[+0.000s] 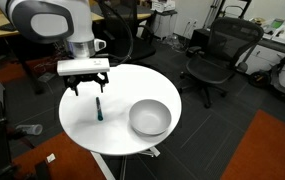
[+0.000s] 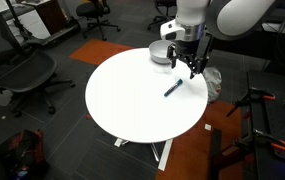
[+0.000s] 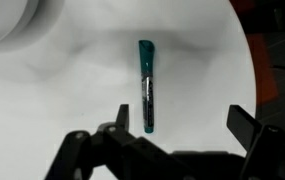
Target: Put the marker in the bowl
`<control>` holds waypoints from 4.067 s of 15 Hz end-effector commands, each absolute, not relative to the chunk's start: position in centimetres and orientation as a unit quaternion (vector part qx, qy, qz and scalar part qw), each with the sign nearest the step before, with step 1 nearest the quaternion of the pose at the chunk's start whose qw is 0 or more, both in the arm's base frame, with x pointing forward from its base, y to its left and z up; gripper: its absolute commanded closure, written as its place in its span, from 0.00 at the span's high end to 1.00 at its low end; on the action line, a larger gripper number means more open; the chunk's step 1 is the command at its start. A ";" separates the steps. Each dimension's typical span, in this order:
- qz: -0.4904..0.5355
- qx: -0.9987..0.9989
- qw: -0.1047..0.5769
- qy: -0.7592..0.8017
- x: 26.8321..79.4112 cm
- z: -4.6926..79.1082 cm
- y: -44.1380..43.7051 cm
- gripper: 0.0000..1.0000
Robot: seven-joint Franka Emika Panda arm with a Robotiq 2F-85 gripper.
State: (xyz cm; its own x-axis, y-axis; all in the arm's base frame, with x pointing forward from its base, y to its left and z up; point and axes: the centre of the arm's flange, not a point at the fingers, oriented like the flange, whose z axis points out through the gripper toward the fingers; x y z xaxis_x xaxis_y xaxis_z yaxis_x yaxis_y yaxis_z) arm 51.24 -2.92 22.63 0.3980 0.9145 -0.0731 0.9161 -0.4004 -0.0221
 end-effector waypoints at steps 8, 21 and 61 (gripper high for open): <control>-0.005 0.840 0.016 0.542 53.0 16.8 -3.5 1.00; -0.016 0.844 -0.004 0.536 54.7 13.0 -4.3 0.97; 0.201 0.976 0.001 0.084 58.9 30.7 -19.5 0.05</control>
